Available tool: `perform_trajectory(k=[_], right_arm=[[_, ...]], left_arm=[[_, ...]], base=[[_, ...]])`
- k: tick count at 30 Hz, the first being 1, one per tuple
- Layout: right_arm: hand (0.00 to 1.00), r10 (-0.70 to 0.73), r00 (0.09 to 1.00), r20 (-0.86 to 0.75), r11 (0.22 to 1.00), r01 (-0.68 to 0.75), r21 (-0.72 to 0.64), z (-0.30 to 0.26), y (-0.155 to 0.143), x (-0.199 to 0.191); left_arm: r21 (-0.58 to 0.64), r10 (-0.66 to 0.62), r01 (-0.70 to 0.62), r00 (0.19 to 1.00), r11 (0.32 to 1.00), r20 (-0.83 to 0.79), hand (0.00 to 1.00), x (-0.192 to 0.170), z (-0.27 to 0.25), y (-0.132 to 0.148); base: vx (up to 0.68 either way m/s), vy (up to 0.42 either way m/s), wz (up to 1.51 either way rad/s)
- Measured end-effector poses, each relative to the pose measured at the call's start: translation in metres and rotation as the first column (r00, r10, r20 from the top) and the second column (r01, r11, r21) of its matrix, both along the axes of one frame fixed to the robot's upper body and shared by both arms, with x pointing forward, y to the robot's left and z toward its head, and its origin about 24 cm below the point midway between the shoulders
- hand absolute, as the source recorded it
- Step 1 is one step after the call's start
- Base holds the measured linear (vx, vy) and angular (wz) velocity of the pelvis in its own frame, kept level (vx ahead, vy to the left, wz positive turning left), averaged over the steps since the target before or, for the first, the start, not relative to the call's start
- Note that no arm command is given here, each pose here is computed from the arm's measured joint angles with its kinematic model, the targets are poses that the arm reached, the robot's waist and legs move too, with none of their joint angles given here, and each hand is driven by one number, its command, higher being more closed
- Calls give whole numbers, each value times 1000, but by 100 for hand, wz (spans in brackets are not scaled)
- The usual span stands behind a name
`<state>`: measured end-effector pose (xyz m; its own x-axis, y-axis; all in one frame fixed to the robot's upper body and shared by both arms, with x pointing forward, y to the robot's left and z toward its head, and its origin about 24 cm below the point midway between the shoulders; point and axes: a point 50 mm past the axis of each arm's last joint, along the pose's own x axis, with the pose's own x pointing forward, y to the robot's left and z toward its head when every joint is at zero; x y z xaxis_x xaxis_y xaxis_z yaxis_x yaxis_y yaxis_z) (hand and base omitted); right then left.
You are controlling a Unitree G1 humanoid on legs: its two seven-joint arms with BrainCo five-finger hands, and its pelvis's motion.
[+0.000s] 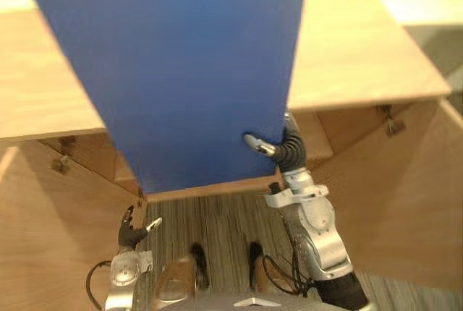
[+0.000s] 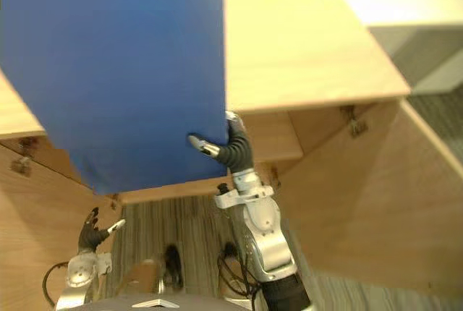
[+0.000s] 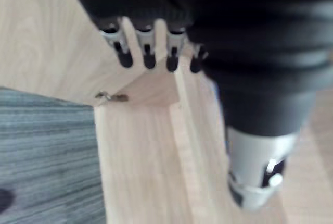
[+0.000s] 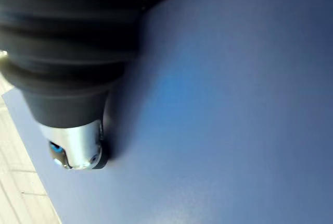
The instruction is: Walk over to the cabinet, pick up the folder, carry it to the office cabinet, place the folder inside the office cabinet, then close the office cabinet door
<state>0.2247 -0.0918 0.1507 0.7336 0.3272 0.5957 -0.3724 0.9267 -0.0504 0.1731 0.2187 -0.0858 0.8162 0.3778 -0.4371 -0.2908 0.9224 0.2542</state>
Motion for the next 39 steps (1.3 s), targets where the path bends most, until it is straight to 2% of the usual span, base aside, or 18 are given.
perform_trajectory(k=[6, 16, 21, 23, 27, 29, 31, 36, 39], right_arm=[[100, 54, 998, 23, 995, -52, -81, -3, 28, -9], [100, -70, 979, 192, 989, 93, -113, 20, 31, -10], [100, -172, 931, 322, 967, 221, -123, 36, 23, -9], [100, -239, 890, 389, 942, 310, -131, 41, 19, -7], [100, -285, 821, 495, 892, 416, -177, 46, 15, -3], [100, -304, 801, 516, 846, 476, -241, 38, 14, 8], [100, -311, 802, 509, 818, 499, -286, 32, 14, 16], [100, -444, 811, 381, 661, 583, -471, -2, -6, 58], [100, -447, 808, 383, 630, 589, -506, -8, -11, 60]], left_arm=[[-17, -31, 31, 999, 999, 35, 0, 15, 5, -14], [-46, -26, 32, 992, 998, 120, 0, 39, 19, -30], [-16, -56, 67, 924, 998, 378, 0, 57, 75, -40], [2, -64, 70, 895, 998, 441, 0, 61, 88, -40], [1, -71, 79, 896, 997, 438, 0, 62, 88, -44], [-2, -75, 84, 894, 996, 441, 0, 63, 88, -46], [-1, -75, 85, 890, 996, 450, 0, 65, 91, -46], [7, -80, 89, 863, 996, 499, 0, 78, 104, -49], [10, -78, 85, 850, 996, 521, 0, 87, 111, -51]], base=[[-135, 24, -32], [-25, -24, -16], [-58, -40, 9], [-102, -63, 26], [-111, -82, 12], [-62, -61, 6], [-42, -51, 8], [-44, -59, 9], [-58, -60, 14]])
